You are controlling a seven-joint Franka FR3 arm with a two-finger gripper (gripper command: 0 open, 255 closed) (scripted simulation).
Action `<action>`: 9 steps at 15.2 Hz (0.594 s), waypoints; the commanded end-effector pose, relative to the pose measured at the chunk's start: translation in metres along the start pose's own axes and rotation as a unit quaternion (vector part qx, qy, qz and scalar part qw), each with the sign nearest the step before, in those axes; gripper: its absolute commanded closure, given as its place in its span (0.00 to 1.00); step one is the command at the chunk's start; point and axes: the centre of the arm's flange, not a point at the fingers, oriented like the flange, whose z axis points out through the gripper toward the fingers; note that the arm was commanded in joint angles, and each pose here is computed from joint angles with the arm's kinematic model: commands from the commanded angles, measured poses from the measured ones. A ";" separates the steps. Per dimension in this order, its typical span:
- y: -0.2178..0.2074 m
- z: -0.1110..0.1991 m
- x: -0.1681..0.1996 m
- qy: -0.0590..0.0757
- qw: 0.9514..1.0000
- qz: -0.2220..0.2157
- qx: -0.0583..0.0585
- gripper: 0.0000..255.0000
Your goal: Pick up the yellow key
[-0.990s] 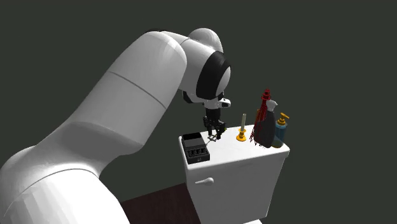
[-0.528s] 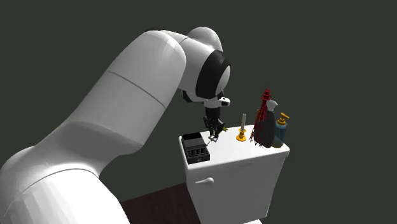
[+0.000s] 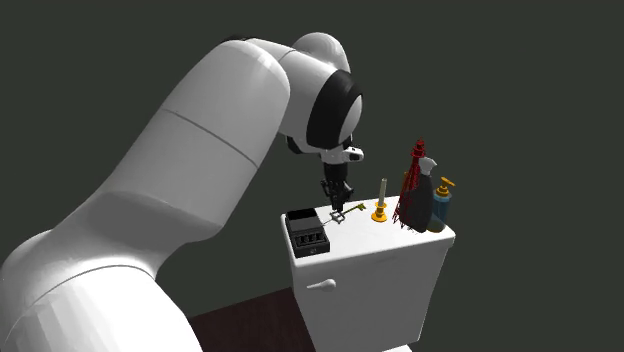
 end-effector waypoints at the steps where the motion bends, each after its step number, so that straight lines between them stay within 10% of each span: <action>1: 0.002 -0.010 -0.001 0.000 1.000 0.000 0.000 1.00; 3: 0.001 -0.010 0.000 0.000 1.000 0.000 0.000 1.00; 4: 0.001 -0.010 0.000 0.000 1.000 0.000 0.000 0.00; 7: 0.059 -0.004 -0.042 0.001 0.985 0.068 0.158 0.00; 9: 0.061 0.002 -0.044 0.001 0.984 0.071 0.166 0.00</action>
